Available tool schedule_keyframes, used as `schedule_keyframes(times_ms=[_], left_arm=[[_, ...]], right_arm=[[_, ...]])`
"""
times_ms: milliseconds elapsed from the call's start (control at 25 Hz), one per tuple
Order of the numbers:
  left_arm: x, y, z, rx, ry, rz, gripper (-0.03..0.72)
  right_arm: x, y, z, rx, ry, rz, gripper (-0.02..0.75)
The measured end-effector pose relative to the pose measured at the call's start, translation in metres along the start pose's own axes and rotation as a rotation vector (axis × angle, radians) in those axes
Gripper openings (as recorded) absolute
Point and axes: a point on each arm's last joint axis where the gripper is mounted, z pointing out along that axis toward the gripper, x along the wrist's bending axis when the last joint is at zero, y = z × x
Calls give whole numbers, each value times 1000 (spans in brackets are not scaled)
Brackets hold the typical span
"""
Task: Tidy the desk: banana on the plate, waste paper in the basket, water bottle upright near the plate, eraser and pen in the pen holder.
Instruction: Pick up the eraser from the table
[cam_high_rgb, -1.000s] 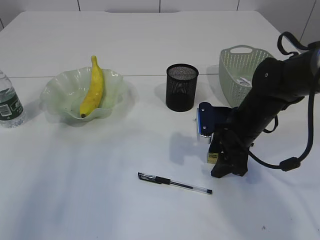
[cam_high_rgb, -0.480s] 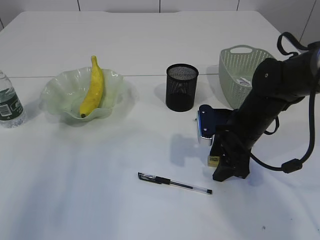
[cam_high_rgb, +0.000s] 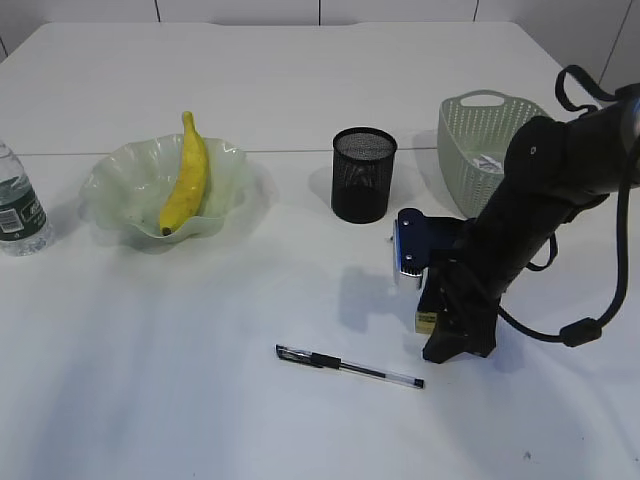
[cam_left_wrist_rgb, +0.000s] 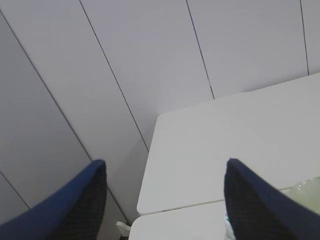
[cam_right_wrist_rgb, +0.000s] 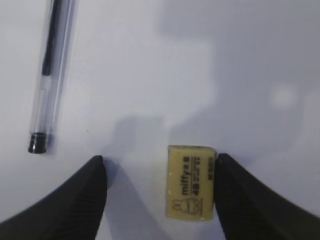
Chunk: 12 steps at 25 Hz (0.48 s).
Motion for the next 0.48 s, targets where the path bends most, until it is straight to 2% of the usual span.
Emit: schedule_keyframes(times_ms=[400,480], left_arm=[[0,0,0,0,0,0,521],[0,0,0,0,0,0,521]], right_arm=[[0,1,0,-10,-1,10,491],[0,1,0,-10,-4,10,470]])
